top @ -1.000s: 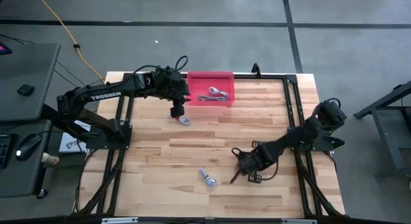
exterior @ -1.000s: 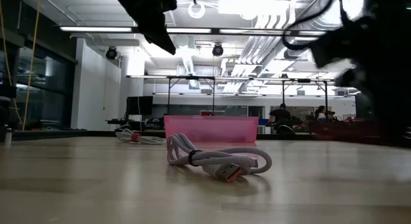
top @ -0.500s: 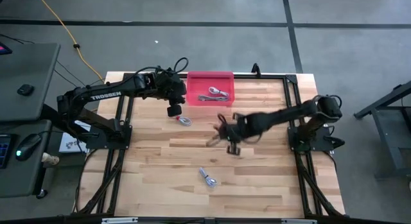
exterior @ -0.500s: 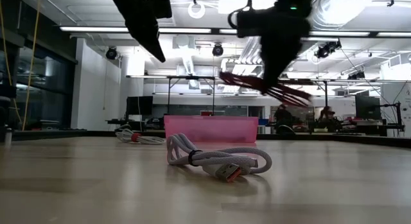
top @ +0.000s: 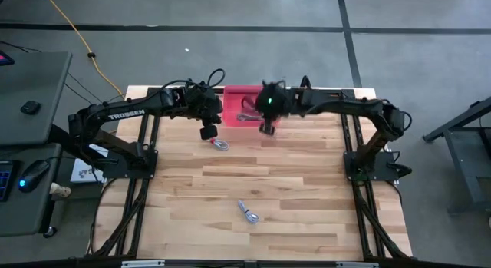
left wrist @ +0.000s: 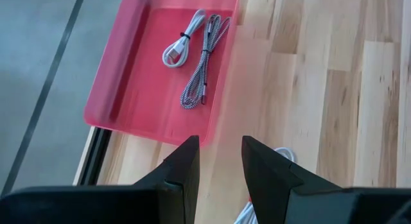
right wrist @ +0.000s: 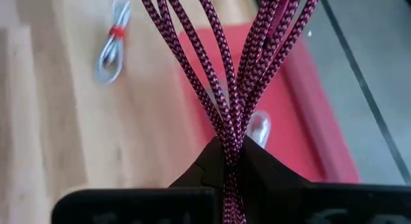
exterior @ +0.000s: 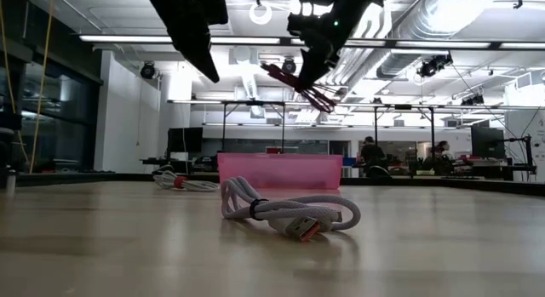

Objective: Pick and place USB-C Cables
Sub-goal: Put the pink charger cable into the pink bin

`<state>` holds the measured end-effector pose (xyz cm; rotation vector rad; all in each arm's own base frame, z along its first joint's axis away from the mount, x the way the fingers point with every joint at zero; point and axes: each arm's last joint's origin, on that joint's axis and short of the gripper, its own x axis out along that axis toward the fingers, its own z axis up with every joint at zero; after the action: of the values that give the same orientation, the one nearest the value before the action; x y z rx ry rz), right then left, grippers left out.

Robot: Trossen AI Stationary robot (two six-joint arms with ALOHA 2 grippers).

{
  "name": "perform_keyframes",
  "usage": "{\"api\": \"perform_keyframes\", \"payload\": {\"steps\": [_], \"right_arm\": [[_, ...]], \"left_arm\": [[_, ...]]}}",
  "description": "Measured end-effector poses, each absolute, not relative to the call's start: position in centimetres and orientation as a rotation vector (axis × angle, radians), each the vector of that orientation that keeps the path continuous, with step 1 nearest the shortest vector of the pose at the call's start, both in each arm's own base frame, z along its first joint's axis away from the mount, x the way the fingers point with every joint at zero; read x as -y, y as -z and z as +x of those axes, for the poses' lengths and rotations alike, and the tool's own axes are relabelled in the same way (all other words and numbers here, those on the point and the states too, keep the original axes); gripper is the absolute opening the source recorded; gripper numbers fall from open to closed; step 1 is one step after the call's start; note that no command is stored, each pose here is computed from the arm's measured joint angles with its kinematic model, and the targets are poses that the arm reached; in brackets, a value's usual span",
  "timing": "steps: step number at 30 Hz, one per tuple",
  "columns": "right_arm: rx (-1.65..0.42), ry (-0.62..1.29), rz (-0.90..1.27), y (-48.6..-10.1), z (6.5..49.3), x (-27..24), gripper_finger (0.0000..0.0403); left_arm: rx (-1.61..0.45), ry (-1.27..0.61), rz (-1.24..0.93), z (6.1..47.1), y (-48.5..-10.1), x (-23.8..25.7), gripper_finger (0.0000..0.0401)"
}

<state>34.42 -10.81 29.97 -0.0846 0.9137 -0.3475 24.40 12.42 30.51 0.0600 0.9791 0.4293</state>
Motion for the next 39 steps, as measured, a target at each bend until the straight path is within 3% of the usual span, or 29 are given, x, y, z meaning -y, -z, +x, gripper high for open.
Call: {"api": "perform_keyframes", "payload": {"steps": [13, 29, 39], "right_arm": [[-0.658, 0.467, -0.049, -29.8, 34.1, 19.2, 0.0005], [-0.917, 0.407, 0.036, -21.7, 35.3, 21.9, 0.0005], [-0.952, 0.346, 0.077, -20.5, 35.5, 21.8, 0.0006]], "left_arm": [[-0.976, -0.435, 0.048, 24.4, -30.5, -12.4, 0.0096], [-0.976, -0.441, 0.037, 24.4, -30.5, -12.4, 0.0096], [-0.992, -0.405, 0.102, 24.4, -30.5, -12.4, 0.0096]]}}
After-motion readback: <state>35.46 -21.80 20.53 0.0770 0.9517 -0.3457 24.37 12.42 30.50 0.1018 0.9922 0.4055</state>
